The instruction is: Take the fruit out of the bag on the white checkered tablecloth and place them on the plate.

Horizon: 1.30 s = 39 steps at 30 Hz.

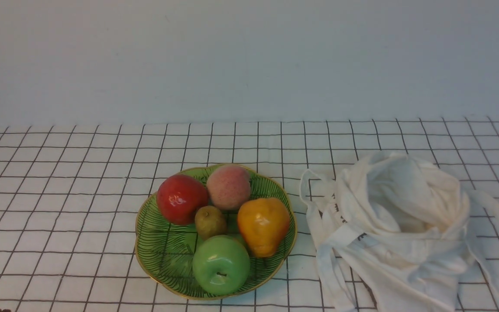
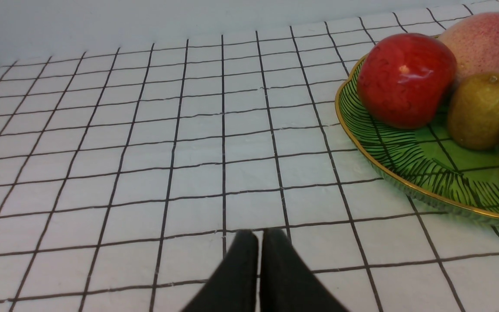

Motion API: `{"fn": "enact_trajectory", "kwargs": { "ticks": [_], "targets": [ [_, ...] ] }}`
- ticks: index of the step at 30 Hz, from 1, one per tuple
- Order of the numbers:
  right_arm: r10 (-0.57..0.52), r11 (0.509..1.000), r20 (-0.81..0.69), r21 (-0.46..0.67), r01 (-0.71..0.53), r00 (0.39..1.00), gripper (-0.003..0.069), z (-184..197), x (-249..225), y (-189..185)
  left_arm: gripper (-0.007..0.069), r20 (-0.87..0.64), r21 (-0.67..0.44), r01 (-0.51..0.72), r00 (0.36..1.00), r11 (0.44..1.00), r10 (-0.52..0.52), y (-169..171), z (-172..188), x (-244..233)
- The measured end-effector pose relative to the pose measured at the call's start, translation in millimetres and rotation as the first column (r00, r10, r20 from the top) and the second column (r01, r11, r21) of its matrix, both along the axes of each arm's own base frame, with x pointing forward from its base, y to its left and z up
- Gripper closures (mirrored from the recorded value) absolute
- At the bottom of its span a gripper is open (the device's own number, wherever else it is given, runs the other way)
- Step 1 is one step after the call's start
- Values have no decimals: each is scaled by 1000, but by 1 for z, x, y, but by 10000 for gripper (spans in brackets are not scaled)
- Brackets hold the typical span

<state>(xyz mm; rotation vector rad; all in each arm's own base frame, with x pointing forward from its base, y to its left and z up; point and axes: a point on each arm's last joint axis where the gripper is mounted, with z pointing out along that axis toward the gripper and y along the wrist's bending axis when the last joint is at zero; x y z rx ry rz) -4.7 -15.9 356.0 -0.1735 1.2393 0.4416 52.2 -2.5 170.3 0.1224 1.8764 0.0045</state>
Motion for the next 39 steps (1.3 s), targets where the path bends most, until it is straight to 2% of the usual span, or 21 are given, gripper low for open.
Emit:
{"fn": "enact_trajectory", "kwargs": {
  "ticks": [8,13,23,30,33,36,39],
  "targets": [
    [-9,998,-71,-63,5,997,671,-28,17,10,633,0,0,0,1000,1000,0,0,0,0],
    [-1,998,-67,-59,-3,998,671,-29,17,10,633,0,0,0,1000,1000,0,0,0,0],
    [101,987,15,-130,-98,995,671,-27,12,21,633,0,0,0,1000,1000,0,0,0,0],
    [115,985,8,-133,-113,993,671,-29,12,23,633,0,0,0,1000,1000,0,0,0,0],
    [45,988,-20,-149,-47,999,671,-38,17,25,633,0,0,0,1000,1000,0,0,0,0],
    [-105,976,-94,-198,85,990,671,-63,30,26,633,0,0,0,1000,1000,0,0,0,0],
    [-279,929,-170,-296,221,945,672,-99,44,23,633,0,0,0,1000,1000,0,0,0,0]
  ]
}}
